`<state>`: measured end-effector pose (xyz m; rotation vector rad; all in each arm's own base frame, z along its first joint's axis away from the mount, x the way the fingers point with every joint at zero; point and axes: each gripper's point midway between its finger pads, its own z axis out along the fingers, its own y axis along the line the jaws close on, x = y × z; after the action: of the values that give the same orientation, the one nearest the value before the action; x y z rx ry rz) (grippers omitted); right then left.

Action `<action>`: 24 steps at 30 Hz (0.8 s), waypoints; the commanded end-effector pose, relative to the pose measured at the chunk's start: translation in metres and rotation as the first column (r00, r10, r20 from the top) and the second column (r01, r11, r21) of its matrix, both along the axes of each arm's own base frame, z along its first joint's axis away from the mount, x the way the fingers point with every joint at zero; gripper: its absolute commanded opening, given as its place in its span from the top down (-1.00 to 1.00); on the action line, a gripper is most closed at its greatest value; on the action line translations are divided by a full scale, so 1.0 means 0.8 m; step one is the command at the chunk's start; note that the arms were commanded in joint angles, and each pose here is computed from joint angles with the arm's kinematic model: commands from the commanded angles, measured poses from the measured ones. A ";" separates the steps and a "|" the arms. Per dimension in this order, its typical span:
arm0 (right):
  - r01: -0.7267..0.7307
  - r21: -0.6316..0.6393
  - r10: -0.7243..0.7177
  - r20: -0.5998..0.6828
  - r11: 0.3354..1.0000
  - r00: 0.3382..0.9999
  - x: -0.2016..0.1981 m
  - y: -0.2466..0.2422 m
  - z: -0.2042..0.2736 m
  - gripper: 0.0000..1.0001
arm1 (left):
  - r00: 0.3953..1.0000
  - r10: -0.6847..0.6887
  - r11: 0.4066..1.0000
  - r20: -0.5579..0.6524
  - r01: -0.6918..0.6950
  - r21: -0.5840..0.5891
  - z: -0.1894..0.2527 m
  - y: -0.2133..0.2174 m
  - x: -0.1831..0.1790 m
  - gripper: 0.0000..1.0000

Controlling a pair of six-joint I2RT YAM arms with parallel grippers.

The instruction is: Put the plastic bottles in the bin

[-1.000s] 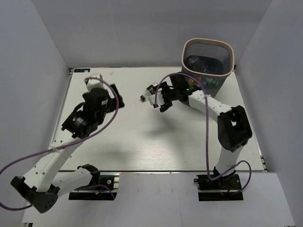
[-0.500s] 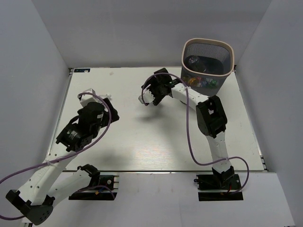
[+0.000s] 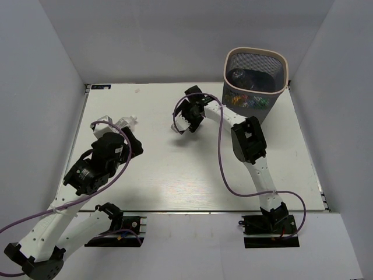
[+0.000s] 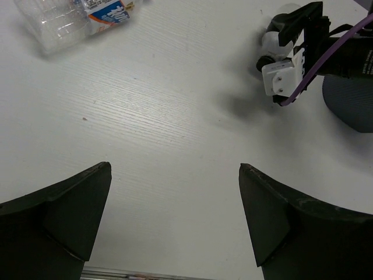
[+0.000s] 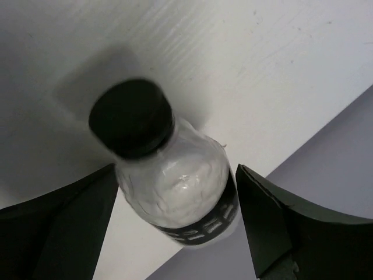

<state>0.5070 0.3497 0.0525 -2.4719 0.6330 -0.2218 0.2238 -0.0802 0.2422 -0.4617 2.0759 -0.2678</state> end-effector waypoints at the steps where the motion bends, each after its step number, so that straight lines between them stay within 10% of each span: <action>1: -0.095 -0.063 0.090 -0.082 0.994 0.993 -0.019 -0.008 -0.017 -0.69 | 0.999 0.032 0.999 0.018 -0.032 0.002 0.015 0.009 -0.001 -1.00; 11: -0.121 -0.069 0.081 -0.424 0.990 0.902 -0.133 -0.059 0.021 0.51 | 1.000 0.020 0.998 0.003 -0.020 0.067 -0.001 -0.003 0.026 -1.00; 24: 0.310 0.465 0.090 -0.659 0.829 0.747 -0.245 -0.032 0.333 0.71 | 0.990 0.125 0.921 -0.068 -0.091 0.379 -0.023 0.007 0.123 -1.00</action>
<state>0.3313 0.3179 0.2479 -2.1320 0.9101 0.6009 0.2979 -0.0824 0.1918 -0.3545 2.2087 0.1829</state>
